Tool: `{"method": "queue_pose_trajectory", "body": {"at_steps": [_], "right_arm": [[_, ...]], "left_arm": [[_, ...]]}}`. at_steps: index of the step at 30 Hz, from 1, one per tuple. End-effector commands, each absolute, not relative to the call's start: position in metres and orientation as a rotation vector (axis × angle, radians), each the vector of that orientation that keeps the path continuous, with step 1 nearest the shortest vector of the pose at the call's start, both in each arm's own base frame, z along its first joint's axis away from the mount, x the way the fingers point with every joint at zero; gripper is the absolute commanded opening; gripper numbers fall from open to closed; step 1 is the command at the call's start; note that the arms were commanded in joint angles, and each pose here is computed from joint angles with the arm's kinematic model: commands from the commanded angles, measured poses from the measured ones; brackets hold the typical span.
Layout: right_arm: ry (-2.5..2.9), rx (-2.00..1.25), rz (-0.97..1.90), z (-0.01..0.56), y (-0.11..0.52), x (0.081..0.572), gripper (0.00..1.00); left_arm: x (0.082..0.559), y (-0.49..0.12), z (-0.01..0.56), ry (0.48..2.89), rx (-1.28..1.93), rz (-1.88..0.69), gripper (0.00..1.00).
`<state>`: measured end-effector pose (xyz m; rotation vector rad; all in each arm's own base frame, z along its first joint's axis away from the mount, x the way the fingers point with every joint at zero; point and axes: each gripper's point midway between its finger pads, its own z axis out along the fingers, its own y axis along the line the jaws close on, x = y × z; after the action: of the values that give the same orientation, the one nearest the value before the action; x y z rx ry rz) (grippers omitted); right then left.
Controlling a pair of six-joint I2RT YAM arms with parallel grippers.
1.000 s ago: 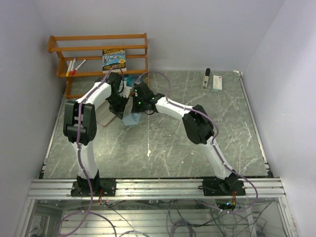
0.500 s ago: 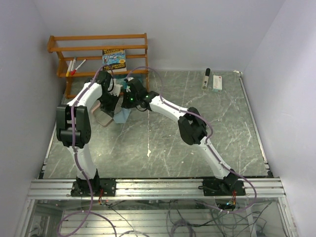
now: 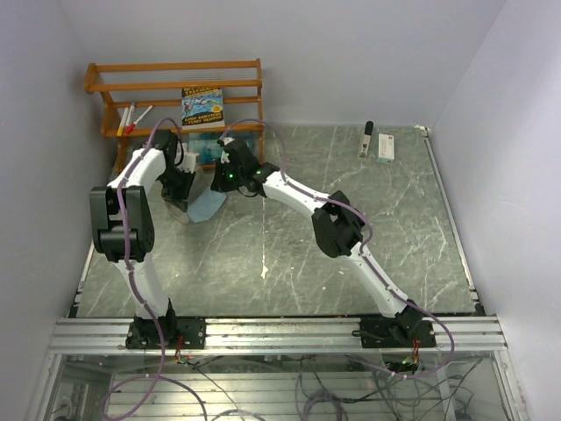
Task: Organize the sunglasses
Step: Place the glasses cleaning cloth in the sunglasses case.
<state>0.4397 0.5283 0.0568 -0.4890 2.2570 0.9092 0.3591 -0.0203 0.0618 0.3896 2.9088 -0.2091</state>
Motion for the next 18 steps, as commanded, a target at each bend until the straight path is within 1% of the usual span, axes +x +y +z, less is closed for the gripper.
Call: {"method": "queue_pose_trajectory", "body": {"at_steps": [1, 10, 18], "right_arm": [[2.222, -0.489, 0.965, 0.056, 0.541, 0.441, 0.0], [2.183, -0.48, 1.016, 0.056, 0.55, 0.443, 0.0], [2.152, -0.469, 1.048, 0.056, 0.556, 0.444, 0.0]], "left_arm": [[0.362, -0.01, 0.07, 2.876, 0.363, -0.23, 0.07], [0.363, -0.003, 0.062, 2.894, 0.322, -0.277, 0.07], [0.369, 0.001, 0.062, 2.881, 0.31, -0.246, 0.07]]}}
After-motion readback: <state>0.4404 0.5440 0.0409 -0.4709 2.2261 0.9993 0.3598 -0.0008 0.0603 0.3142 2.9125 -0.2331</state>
